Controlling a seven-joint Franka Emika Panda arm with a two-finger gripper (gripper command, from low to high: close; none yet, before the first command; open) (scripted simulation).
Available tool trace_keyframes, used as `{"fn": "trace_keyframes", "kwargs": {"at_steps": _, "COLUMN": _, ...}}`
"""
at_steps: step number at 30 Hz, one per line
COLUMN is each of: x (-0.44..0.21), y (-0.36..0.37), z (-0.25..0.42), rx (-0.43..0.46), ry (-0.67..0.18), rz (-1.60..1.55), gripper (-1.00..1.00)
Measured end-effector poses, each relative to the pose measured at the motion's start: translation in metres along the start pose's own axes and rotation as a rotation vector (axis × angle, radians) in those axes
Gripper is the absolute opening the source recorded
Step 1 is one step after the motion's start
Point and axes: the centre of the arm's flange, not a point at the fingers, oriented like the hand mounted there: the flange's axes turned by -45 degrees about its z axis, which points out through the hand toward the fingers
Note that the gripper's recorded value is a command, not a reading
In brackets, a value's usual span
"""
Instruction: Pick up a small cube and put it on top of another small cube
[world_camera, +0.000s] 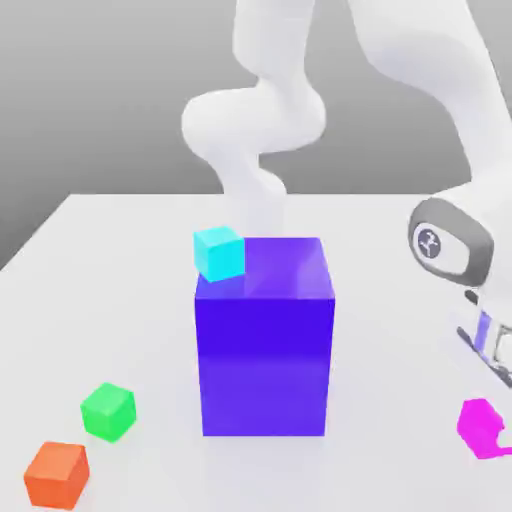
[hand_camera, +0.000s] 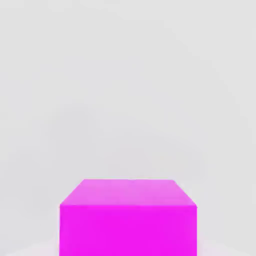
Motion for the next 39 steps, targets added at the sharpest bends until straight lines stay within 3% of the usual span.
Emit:
{"fn": "trace_keyframes", "kwargs": {"at_steps": 11, "x": -0.056, "y": 0.020, "z": 0.007, "rx": 0.026, "ry": 0.019, "rz": -0.490, "gripper": -1.00}}
{"fn": "trace_keyframes", "kwargs": {"at_steps": 24, "x": -0.141, "y": 0.034, "z": -0.006, "rx": -0.013, "ry": 0.035, "rz": -1.018, "gripper": -1.00}}
{"fn": "trace_keyframes", "kwargs": {"at_steps": 39, "x": -0.265, "y": 0.010, "z": -0.037, "rx": -0.075, "ry": -0.023, "rz": -1.489, "gripper": -1.00}}
